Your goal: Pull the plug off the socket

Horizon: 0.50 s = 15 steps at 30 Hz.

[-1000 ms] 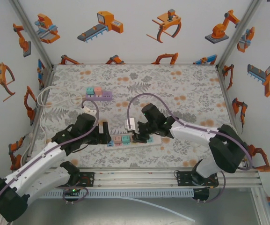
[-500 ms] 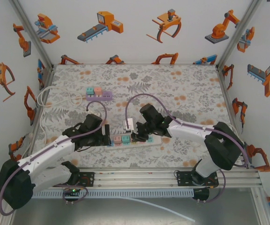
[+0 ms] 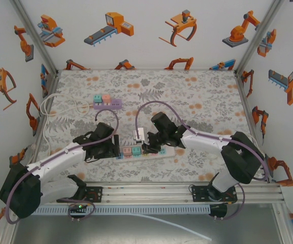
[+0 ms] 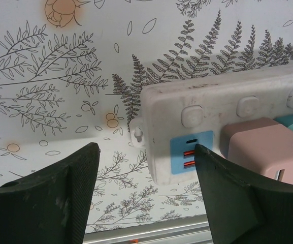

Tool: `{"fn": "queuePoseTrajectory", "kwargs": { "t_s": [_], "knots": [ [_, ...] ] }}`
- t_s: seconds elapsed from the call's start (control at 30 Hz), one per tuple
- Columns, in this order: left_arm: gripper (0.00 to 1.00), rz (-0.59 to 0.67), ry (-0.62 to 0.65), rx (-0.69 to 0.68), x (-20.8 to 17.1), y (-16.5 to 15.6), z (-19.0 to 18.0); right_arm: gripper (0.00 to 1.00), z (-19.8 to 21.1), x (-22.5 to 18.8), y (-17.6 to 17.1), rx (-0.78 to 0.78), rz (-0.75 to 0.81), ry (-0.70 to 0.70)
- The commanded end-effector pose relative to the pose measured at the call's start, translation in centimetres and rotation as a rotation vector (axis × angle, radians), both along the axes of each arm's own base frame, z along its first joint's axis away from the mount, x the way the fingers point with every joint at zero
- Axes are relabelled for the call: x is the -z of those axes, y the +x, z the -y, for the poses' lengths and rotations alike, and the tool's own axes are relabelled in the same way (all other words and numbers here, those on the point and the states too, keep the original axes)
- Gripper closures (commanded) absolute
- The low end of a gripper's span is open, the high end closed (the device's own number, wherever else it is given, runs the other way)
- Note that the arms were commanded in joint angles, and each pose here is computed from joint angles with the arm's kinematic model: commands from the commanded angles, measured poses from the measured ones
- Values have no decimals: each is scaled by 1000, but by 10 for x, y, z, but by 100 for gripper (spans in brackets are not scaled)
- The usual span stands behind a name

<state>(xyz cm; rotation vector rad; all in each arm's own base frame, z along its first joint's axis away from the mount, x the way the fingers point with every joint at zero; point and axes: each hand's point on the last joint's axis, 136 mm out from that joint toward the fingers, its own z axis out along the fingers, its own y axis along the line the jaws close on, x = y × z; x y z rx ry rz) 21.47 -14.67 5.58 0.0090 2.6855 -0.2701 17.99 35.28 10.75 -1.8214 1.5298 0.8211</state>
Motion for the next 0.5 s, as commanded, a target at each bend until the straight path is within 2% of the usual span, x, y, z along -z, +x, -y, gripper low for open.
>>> {"fn": "queuePoseTrajectory", "kwargs": {
  "t_s": [0.0, 0.47],
  "knots": [
    [31, -66, 114, 1, 19, -12, -18, 74, -17, -24, 6, -4, 23, 83],
    [31, -87, 232, 9, 28, -13, -24, 79, -21, -50, 7, 7, 46, 157]
  ]
}}
